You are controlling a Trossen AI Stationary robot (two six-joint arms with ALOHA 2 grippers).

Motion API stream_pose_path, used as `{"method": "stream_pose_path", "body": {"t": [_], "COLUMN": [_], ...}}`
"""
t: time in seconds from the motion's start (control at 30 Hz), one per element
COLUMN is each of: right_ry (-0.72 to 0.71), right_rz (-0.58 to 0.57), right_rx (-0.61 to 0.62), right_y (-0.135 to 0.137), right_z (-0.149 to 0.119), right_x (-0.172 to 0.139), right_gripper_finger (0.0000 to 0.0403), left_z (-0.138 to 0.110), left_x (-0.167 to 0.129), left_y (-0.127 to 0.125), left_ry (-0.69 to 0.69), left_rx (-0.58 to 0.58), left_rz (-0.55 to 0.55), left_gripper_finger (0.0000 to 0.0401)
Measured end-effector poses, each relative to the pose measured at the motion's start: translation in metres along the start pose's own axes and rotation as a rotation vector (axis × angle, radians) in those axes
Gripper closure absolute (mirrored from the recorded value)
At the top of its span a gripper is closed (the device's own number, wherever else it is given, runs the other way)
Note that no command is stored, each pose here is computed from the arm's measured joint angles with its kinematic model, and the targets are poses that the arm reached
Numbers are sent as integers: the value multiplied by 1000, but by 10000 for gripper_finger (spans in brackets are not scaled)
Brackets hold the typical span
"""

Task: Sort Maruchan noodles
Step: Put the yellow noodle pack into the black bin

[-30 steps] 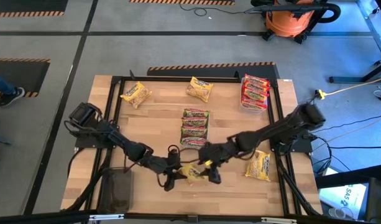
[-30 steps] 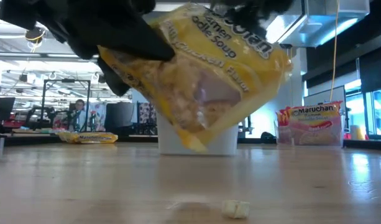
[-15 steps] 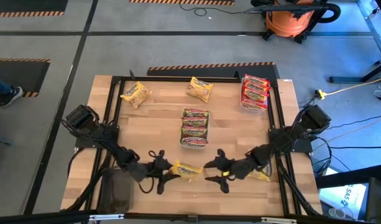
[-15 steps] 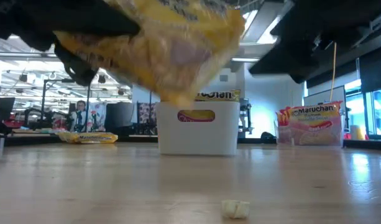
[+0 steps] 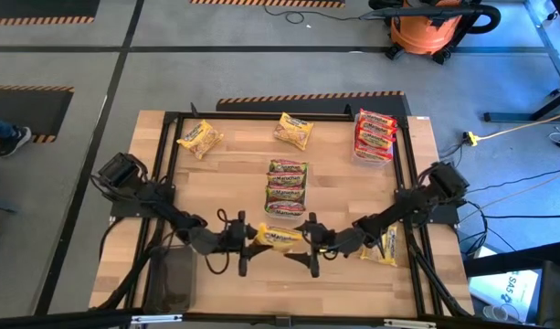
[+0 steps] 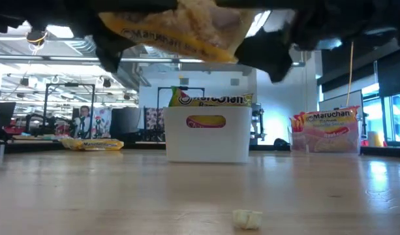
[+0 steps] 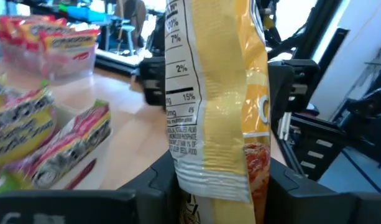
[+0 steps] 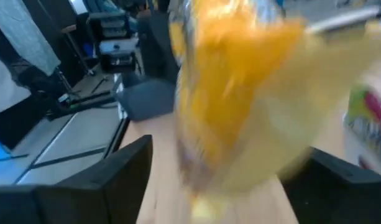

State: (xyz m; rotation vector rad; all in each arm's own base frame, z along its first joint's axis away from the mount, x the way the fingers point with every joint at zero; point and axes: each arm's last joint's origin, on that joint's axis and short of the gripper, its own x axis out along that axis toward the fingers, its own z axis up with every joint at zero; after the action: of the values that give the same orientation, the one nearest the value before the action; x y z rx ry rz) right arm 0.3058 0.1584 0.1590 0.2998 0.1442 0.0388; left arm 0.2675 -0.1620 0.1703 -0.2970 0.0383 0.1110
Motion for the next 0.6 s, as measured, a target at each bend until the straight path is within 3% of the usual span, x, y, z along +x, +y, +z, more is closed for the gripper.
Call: {"method": "stream_pose_path", "body": {"t": [0.13,0.23,0.33,0.53,0.6], "right_ry": [-35,-56,-59,-52,-45], "right_rz": [1,7,5,-2,-5], "right_rx": [-82,-127,-164,-170,-177], "right_y": [2,6,7,7,8], "right_z": [11,17,19,18,18], "right_x": [10,14,15,15,15], "right_gripper_finger": [79,94,147,299,313], "left_z": [7,8,8,8,12], "left_x": [5,6,6,4,2], "left_y": [-3,-5,-5,-5,-7], "left_ry": [-14,-18,-18,-8,7], "left_rx": [22,32,3,-9,-5], "left_rz": [-36,-39,-34,-29,-52], "left_gripper_finger": [279,272,262,237,224]}}
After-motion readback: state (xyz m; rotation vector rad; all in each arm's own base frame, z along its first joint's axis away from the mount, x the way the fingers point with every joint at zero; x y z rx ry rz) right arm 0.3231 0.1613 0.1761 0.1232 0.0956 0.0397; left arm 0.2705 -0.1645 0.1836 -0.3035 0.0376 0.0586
